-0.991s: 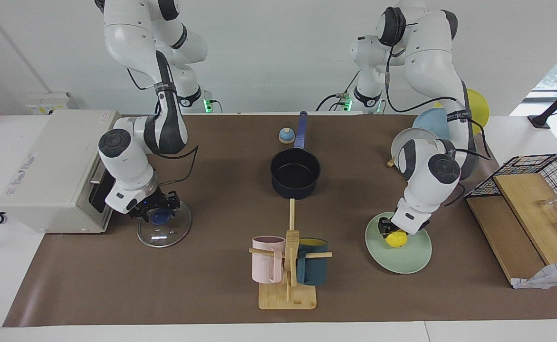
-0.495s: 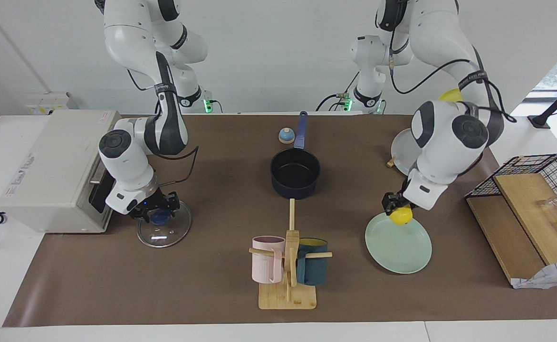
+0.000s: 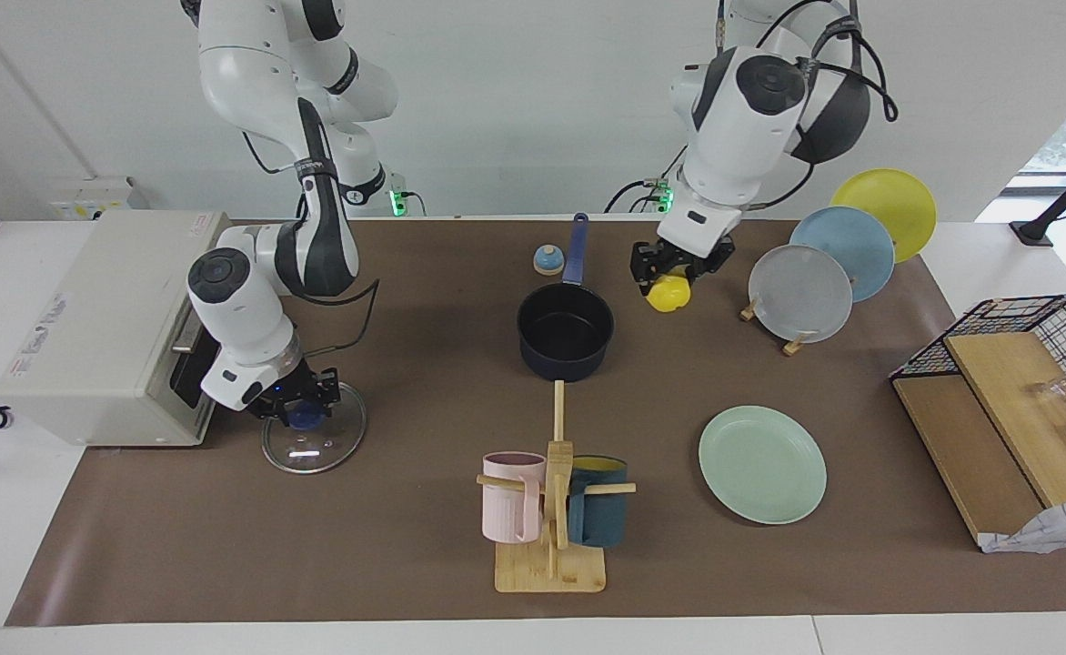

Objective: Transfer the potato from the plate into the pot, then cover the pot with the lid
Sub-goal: 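Carry the potato over the pot with the left gripper while the right lifts the lid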

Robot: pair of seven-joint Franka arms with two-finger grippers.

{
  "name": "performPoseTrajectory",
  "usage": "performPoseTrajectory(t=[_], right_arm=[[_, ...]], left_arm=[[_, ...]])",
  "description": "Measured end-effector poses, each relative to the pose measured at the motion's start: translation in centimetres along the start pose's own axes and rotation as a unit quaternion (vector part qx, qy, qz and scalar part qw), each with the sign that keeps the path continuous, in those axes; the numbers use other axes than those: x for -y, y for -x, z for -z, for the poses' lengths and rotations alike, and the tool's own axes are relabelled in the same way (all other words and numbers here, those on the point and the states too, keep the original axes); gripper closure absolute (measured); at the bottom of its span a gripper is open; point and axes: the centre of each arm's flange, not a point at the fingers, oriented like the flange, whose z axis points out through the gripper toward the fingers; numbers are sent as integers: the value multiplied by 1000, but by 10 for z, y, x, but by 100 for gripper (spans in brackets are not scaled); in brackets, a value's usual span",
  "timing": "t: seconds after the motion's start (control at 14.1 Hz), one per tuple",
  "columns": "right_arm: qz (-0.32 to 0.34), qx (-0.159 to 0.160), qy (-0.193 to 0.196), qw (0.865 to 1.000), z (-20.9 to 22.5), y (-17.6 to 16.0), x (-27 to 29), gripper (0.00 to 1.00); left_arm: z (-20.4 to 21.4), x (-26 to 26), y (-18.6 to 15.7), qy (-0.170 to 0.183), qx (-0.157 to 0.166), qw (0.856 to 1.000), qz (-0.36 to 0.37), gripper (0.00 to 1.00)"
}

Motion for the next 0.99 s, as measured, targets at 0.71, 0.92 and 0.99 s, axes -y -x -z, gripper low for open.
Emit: performPoseTrajectory(t=[0.71,0.92,0.99], right_arm=[[30,46,-35,998,163,-3,51,34],[27,52,-38,998,164,-3,71,34],[26,53,-38,998,163,-3,79,34]], left_arm=[[-160,-72,72,3,-22,999,-30,35],[-188,-73,70,-4,-21,999,-33,35],[-198,-75,71,-7,-18,999,-35,35]])
